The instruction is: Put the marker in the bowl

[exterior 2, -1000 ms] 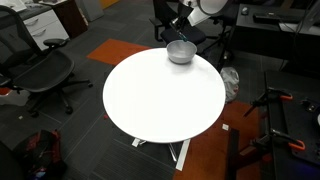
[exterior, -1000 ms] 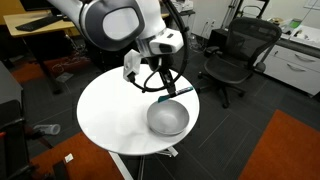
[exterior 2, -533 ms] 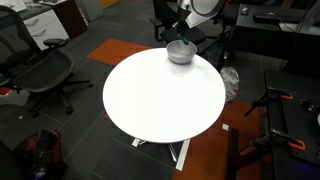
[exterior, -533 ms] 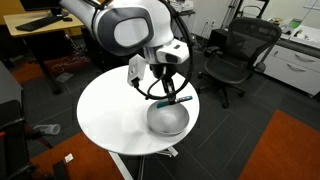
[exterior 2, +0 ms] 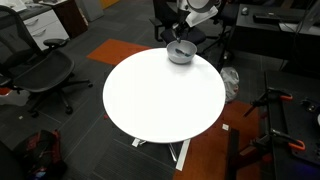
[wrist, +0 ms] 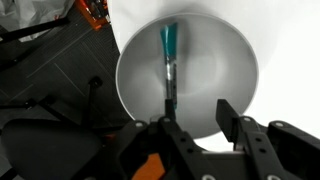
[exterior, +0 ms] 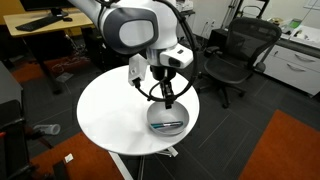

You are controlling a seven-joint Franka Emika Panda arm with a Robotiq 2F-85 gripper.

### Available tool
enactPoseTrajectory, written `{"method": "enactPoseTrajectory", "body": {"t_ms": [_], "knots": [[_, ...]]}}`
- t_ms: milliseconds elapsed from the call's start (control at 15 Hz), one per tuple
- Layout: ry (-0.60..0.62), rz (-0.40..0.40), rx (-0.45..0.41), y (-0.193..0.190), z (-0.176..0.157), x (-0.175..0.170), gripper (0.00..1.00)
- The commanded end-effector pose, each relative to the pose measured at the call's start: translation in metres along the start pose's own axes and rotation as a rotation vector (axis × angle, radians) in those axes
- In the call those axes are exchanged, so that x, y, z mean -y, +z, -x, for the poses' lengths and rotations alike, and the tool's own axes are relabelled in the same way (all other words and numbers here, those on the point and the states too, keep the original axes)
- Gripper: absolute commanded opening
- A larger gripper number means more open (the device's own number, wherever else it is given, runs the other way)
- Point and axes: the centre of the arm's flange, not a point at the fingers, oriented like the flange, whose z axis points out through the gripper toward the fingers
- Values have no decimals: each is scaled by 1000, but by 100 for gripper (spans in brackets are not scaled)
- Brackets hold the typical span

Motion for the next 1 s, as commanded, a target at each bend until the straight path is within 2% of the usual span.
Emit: {"method": "enactPoseTrajectory", "body": {"t_ms": [0, 67, 200, 533, 600, 933], "knots": [[-12, -20, 36, -2, -11, -1, 80], [-11, -20, 38, -2, -12, -2, 88], [-8, -18, 41, -2, -12, -2, 100], [-7, -30, 47, -3, -13, -2, 100], [3, -6, 23, -1, -5, -2, 100], [3, -5, 26, 1, -5, -2, 100]]}}
